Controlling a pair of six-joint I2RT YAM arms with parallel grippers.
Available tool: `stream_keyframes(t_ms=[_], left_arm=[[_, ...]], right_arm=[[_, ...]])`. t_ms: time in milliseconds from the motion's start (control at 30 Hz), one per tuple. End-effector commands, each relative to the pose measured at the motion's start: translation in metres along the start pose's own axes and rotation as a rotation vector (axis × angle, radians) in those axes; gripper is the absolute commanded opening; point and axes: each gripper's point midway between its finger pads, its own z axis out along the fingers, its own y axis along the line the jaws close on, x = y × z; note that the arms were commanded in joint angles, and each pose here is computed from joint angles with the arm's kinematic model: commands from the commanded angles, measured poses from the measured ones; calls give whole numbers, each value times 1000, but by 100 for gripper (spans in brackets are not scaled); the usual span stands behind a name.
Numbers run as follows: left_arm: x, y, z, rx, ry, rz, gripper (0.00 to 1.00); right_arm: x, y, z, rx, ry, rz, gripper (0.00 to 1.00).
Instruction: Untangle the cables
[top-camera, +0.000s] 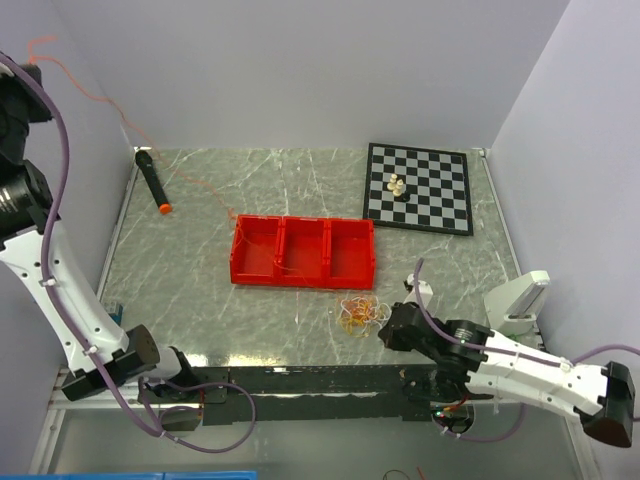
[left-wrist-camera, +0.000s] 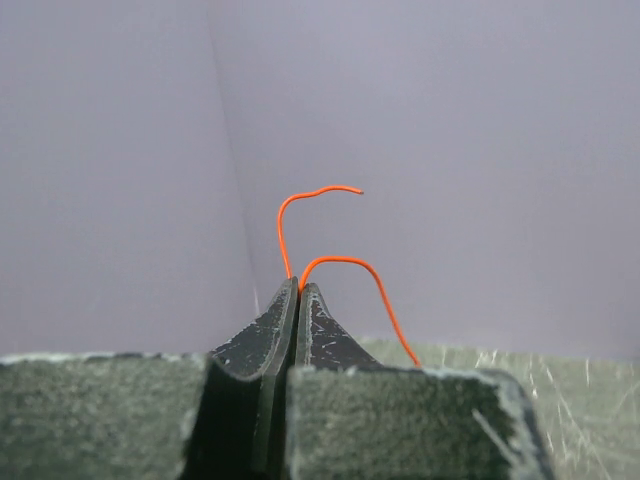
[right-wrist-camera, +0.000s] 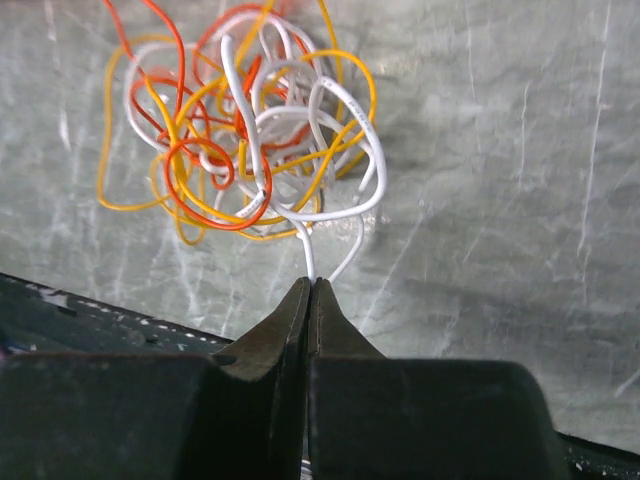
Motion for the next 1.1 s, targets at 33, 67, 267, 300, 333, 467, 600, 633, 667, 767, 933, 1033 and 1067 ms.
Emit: stream_keyframes(t_ms=[33,67,267,300,333,467,600,633,667,767,933,1033,1067], left_arm=[[-64,-6,-7,-4,-183,-33,1],[-73,-7,-10,-6,-209,-28,2],[-125,0,-30,-85,-387,-33,1],[-133,2,-35,-104,-418,-40,1],[-139,4,-39,-123,-444,-48,2],[-164,10,-51,-169,-547,-96,8],[-160,-23,-47,14,-506,-63,11],[-155,-36,-48,83,-483,-52,11],[-147,-45,-48,138,-459,-46,11],[-127,-69,-52,268,-400,-27,11],[-104,-94,-61,416,-325,-24,11],[-106,-104,-72,461,-332,-13,11],[-108,-108,-77,473,-337,-10,11]], right_arm=[[3,5,4,35,-8,30,0],[8,4,6,41,2,22,0],[38,-4,17,81,67,8,0],[39,-2,16,80,70,-4,0],[41,-3,16,99,71,-10,0],[49,4,17,98,95,-37,0],[31,27,9,66,36,-106,0],[21,38,3,36,6,-131,3],[9,49,-4,-3,-29,-158,14],[-26,95,-29,-179,-139,-275,63],[-62,164,-67,-432,-272,-475,92],[-74,199,-74,-503,-302,-594,96],[-77,208,-73,-517,-308,-629,96]])
